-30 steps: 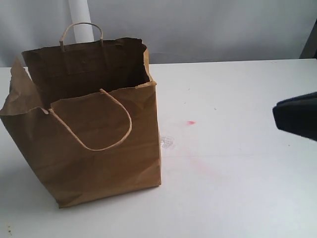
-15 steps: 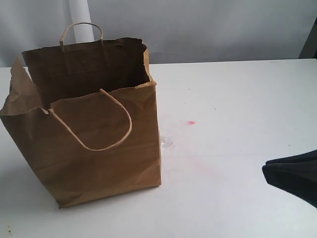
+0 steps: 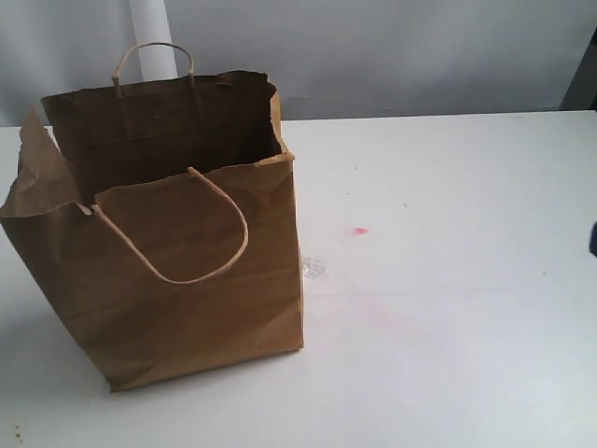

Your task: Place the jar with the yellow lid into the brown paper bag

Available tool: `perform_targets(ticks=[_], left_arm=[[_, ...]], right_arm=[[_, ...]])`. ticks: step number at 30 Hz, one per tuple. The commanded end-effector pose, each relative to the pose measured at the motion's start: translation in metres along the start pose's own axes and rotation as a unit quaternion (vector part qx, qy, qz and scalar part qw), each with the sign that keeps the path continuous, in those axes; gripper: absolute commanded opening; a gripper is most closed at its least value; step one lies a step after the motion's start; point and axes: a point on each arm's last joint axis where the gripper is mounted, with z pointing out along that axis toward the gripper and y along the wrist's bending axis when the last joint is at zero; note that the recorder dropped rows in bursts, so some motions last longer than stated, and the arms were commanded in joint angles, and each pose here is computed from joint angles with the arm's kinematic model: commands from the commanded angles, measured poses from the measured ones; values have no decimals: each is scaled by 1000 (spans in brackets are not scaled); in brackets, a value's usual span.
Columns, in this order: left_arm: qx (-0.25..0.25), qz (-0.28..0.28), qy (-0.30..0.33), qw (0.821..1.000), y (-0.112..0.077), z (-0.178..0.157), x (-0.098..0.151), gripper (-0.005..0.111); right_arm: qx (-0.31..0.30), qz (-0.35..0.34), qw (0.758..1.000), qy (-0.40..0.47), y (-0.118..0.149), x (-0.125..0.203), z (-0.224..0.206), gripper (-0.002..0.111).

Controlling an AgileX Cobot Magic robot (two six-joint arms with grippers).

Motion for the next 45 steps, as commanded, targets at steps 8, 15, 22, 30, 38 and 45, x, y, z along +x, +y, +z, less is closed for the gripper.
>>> perform_targets(ticks=[8, 15, 22, 30, 38, 45], left_arm=[[3, -3, -3, 1000, 0, 0, -1, 1], [3, -3, -3, 1000, 0, 0, -1, 1], [3, -3, -3, 1000, 0, 0, -1, 1], [3, -3, -3, 1000, 0, 0, -1, 1], [3, -3, -3, 1000, 0, 0, -1, 1], [3, -3, -3, 1000, 0, 0, -1, 1]], right_arm=[[79, -9, 993, -88, 1, 59, -30, 0], [94, 3, 995, -32, 3, 93, -17, 0], [87, 18, 996, -4, 5, 111, -11, 0], [85, 25, 996, -6, 6, 111, -11, 0], [85, 25, 996, -6, 6, 111, -11, 0], [85, 25, 996, -6, 6, 111, -11, 0]])
